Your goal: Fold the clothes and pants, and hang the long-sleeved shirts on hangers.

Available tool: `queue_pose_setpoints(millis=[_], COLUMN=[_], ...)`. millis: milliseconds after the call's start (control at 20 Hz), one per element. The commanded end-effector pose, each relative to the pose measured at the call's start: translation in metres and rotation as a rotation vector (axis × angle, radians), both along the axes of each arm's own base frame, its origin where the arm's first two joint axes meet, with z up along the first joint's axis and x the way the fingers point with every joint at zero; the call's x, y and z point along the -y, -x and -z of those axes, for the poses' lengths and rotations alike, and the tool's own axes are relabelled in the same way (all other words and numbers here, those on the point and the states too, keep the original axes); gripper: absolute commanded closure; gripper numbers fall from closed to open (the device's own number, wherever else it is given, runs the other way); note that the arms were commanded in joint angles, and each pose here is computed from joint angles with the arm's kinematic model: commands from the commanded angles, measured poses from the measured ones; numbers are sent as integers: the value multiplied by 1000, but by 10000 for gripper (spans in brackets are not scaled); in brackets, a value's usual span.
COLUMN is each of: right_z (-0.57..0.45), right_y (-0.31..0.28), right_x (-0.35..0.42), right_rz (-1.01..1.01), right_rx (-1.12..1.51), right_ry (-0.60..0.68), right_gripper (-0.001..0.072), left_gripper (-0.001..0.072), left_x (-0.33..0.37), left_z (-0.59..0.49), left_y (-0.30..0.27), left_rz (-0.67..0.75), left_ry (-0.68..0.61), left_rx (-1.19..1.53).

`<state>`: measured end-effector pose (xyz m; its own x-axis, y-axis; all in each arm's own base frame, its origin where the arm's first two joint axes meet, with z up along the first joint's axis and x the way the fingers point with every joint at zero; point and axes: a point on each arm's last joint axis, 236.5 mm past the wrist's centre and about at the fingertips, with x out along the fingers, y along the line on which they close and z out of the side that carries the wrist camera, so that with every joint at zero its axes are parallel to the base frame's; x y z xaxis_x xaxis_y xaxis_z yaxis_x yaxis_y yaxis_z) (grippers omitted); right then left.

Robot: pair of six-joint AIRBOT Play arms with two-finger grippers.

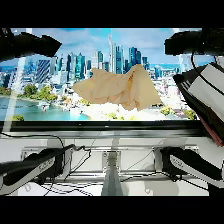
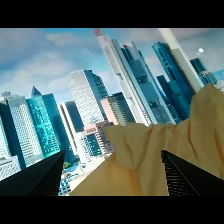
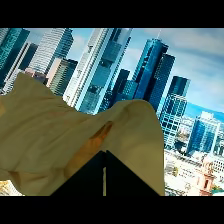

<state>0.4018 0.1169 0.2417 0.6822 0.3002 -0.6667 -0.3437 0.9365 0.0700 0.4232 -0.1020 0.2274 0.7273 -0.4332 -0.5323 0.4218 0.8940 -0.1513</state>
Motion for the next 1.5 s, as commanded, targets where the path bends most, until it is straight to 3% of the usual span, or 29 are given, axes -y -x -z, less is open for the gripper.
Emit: queue_pose_setpoints(millis=[0, 650, 750, 850, 950, 1050, 1250, 1300, 1350, 1400, 1450], right_z=[0, -14, -15, -9, 24, 78, 208, 233, 255, 272, 287], right_y=[0, -12, -19, -31, -42, -47, -41, -43, -47, -53, -62], right_x=[0, 0, 16, 50, 102, 144, 149, 143, 134, 121, 109], right_rz=[-1, 14, 29, 30, 106, 185, 182, 193, 194, 190, 192], right_rx=[0, 76, 111, 149, 47, -108, -444, -503, -555, -590, -601], right_ry=[0, -19, 68, 272, 364, 299, -124, -222, -296, -362, -419], right_gripper=[699, 698, 699, 700, 701, 702, 695, 573, 299, 221, 221], left_gripper=[15, 16, 15, 15, 15, 15, 15, 15, 15, 15, 15], left_x=[0, 0, 5, 12, 21, 27, 27, 27, 27, 27, 27], left_z=[0, -1, -3, -8, -14, -19, -19, -19, -19, -19, -19], left_y=[0, 0, 1, 3, 4, 6, 6, 6, 6, 6, 6], left_rz=[-1, 0, 8, 22, 37, 50, 49, 49, 49, 50, 49], left_ry=[0, 4, 26, 72, 122, 162, 162, 162, 162, 162, 159], left_rx=[1, 1, 1, 2, 1, 2, 2, 2, 2, 1, 2])
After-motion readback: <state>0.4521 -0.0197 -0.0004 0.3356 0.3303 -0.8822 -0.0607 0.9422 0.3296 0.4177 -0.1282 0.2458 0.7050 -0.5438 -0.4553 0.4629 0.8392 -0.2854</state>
